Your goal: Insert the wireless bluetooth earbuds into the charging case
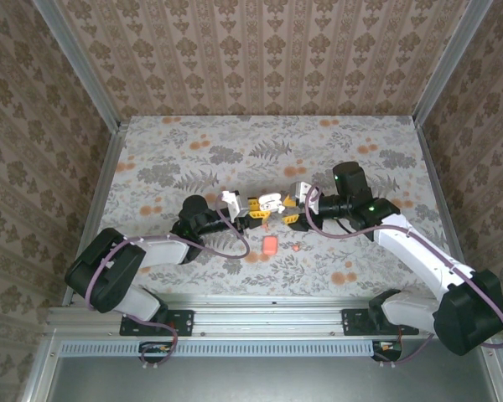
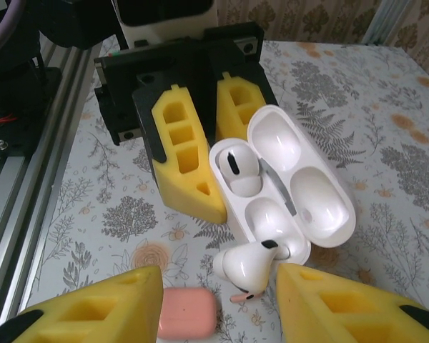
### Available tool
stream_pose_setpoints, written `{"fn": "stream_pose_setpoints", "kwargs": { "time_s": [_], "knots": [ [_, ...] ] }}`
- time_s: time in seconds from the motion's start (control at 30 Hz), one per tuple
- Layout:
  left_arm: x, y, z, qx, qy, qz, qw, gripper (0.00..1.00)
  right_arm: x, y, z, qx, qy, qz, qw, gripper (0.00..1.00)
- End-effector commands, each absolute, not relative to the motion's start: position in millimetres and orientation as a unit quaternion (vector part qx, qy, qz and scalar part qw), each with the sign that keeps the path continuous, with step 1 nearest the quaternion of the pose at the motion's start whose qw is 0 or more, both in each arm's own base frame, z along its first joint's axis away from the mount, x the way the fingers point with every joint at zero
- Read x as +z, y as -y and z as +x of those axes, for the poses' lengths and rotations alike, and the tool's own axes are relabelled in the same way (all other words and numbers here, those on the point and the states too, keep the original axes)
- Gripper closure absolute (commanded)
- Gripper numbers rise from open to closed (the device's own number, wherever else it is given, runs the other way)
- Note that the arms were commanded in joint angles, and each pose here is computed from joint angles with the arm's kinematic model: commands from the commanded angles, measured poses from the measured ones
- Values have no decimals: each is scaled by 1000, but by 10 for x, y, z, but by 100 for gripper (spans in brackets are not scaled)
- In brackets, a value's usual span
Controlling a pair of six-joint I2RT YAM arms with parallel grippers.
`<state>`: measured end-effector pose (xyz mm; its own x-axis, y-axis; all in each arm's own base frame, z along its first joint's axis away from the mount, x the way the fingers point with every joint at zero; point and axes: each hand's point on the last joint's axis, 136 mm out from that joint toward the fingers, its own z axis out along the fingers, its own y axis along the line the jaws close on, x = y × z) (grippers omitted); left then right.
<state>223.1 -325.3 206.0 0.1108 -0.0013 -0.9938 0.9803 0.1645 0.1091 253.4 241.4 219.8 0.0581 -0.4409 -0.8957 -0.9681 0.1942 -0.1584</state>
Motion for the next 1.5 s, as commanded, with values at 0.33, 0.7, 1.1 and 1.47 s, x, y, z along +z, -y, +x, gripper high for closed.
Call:
{"fn": "stream_pose_setpoints", "kwargs": {
  "time_s": [0.33, 0.7, 1.1, 1.47],
  "knots": [
    [2148, 3217, 2208, -426, -496, 482, 584, 94, 2399, -2393, 2533, 266, -614, -552, 498, 50],
    [2154, 3217, 2223, -426, -497, 479, 584, 94, 2202, -2269, 2410, 256, -653, -527, 480, 57],
    [2071, 3172, 2377, -411, -531, 450, 588, 95, 1832, -2122, 2599, 228, -750, -430, 447, 60],
    [1921, 2976, 2713, -385, -593, 372, 602, 95, 1649, -2201, 2441, 276, -806, -365, 374, 59]
  ]
}}
